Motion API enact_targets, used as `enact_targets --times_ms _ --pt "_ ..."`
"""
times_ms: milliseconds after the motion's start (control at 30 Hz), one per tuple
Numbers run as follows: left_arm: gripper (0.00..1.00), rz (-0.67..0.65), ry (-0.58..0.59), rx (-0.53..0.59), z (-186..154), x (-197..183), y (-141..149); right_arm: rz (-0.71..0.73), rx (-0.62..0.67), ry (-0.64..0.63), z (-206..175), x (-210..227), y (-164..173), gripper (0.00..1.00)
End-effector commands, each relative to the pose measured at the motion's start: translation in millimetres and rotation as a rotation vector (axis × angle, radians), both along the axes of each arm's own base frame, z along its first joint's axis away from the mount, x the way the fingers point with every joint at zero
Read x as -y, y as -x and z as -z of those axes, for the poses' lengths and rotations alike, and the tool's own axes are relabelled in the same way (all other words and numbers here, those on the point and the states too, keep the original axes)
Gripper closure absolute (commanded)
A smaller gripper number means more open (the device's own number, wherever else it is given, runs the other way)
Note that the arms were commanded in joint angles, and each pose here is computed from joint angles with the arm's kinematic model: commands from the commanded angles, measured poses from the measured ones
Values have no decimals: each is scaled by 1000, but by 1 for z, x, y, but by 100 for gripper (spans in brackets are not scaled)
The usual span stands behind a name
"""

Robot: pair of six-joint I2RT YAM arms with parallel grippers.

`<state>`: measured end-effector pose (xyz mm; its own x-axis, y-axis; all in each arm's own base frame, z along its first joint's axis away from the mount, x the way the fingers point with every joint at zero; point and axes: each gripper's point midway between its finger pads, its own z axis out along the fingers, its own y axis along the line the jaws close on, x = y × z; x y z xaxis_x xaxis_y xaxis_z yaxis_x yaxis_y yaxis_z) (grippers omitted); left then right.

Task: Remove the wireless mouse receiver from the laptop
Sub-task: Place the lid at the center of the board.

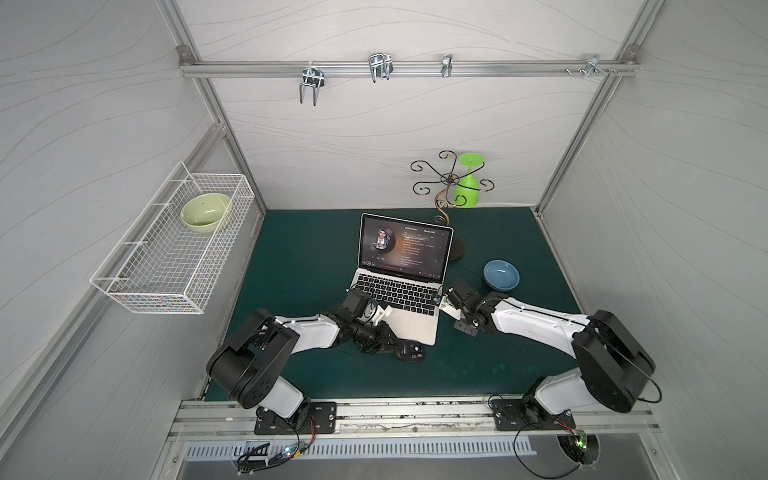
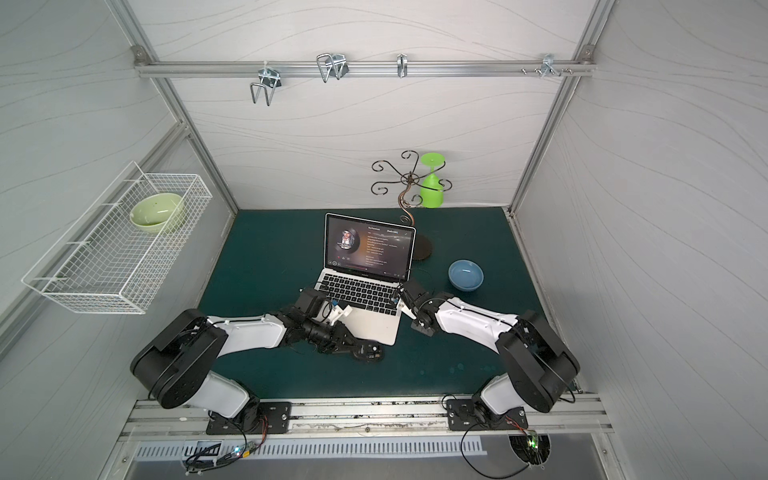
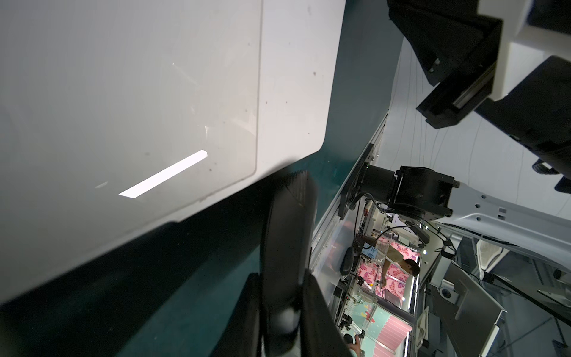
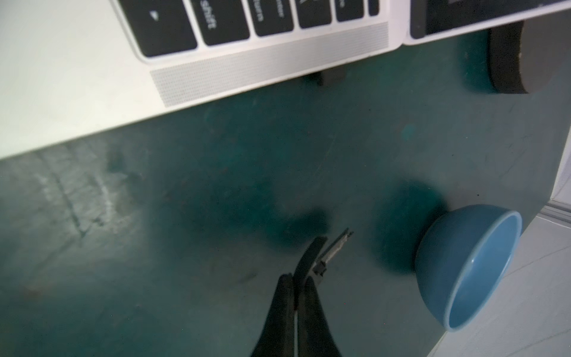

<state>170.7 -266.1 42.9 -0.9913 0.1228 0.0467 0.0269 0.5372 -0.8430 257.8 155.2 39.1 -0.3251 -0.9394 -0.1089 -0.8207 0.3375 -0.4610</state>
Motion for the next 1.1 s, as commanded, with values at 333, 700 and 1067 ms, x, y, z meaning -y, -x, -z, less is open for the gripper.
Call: enact_targets --times_ms 333,700,1067 --pt "51 -16 -165 -24 25 -18 6 27 -44 -136 -22 -17 7 49" --pt "20 -116 -198 29 -4 -47 -12 404 -156 -900 -134 -44 -3 37" --pt "15 -284 -398 223 -66 -111 -53 814 -630 -1152 -88 -65 7 38"
